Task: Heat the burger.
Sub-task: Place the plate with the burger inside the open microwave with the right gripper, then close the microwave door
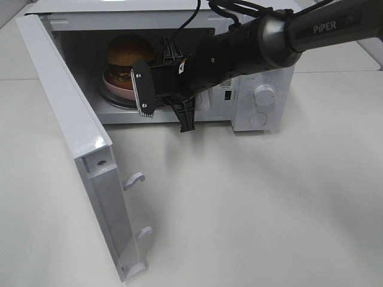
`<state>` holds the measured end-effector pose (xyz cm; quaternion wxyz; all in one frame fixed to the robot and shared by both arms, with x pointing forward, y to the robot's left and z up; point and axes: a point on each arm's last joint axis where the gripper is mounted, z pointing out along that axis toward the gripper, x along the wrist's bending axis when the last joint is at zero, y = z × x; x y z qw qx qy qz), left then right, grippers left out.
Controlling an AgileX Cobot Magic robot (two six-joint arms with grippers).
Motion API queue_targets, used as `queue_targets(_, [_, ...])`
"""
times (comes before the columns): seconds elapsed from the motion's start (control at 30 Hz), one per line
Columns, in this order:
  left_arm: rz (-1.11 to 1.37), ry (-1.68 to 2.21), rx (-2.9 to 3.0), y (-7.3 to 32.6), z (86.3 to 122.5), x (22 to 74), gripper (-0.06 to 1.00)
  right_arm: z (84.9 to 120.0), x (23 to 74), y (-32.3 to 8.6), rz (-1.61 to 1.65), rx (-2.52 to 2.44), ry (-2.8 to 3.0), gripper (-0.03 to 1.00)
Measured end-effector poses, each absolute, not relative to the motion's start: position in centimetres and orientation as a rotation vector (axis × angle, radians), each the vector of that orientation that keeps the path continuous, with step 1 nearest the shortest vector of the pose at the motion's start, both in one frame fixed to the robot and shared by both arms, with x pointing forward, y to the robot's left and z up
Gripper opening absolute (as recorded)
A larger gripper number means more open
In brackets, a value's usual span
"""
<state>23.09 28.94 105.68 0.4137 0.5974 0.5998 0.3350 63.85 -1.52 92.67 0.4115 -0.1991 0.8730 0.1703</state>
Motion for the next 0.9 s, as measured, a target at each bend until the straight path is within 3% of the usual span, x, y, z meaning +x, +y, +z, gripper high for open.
queue_targets(0.3, [0.842, 1.508, 1.502, 28.9, 105.7, 23.1, 0.99, 92.9, 64.0, -1.4, 0.446, -0.474, 2.185, 0.21])
queue_targets(0.6, [0.842, 1.508, 1.502, 28.9, 105.7, 23.1, 0.99, 93.1, 64.0, -1.4, 0.447, -0.47, 2.192, 0.4])
queue_targets(0.9, [0.842, 1.508, 1.502, 28.9, 105.7, 23.1, 0.99, 94.1, 63.5, -1.8, 0.45, -0.455, 2.208, 0.44])
